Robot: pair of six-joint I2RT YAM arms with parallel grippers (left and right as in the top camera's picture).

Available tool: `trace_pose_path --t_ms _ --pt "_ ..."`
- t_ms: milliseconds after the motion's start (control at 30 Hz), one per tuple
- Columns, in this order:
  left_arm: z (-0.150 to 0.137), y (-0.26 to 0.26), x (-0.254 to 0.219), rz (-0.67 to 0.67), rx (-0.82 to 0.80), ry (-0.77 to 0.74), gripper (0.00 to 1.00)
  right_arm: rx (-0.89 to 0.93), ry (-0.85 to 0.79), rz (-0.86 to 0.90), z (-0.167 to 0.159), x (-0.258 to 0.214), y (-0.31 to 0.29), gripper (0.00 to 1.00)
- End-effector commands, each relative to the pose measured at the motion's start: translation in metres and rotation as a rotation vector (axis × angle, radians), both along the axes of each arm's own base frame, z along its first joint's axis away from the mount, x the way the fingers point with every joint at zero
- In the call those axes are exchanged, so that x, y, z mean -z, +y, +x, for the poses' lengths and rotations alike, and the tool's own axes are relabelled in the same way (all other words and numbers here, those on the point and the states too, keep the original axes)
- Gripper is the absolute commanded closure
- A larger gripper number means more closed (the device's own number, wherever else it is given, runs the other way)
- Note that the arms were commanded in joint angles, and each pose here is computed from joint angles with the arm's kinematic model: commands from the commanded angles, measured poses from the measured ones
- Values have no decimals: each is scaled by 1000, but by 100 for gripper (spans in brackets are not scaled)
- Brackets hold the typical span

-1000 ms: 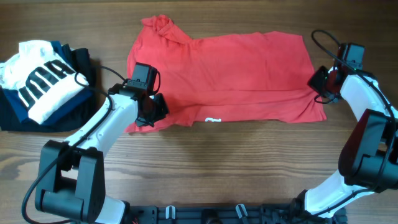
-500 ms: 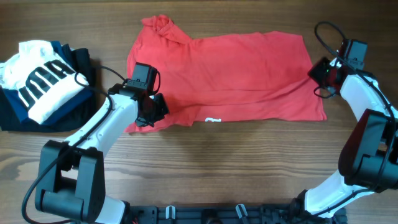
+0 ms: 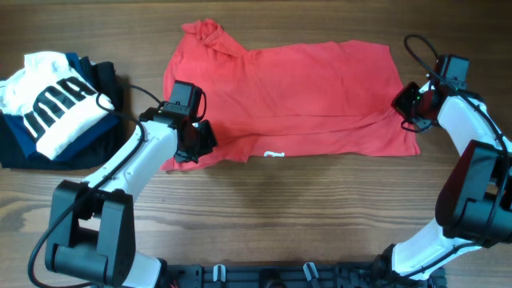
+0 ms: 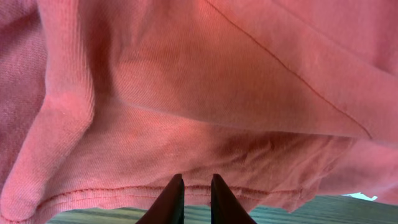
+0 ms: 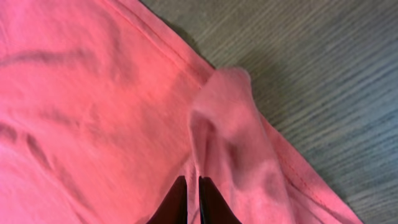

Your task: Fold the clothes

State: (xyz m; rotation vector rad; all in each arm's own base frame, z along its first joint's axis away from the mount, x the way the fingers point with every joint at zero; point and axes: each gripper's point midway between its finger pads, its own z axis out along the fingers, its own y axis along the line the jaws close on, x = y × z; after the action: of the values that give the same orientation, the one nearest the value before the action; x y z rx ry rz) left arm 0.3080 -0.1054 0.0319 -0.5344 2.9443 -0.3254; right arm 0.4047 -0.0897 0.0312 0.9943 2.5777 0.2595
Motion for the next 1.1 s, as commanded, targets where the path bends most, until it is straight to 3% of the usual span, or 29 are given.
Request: trace_pose_path --t_ms 0,67,200,500,700,1067 --pt "-8 -4 4 -17 17 33 81 -26 121 4 -25 15 4 91" --pt "-11 -7 4 -33 21 48 80 -32 160 7 -34 17 6 89" --pt "-14 -16 2 -65 41 55 64 -23 249 -10 -55 22 4 87" --pt "-9 -52 -1 -52 226 -47 57 -98 299 -26 -68 24 5 87" --pt "-9 -61 -1 -34 257 -70 50 -120 332 -42 -76 25 4 87" --pt "2 -65 10 -34 257 -92 48 -140 342 -57 -84 37 4 86"
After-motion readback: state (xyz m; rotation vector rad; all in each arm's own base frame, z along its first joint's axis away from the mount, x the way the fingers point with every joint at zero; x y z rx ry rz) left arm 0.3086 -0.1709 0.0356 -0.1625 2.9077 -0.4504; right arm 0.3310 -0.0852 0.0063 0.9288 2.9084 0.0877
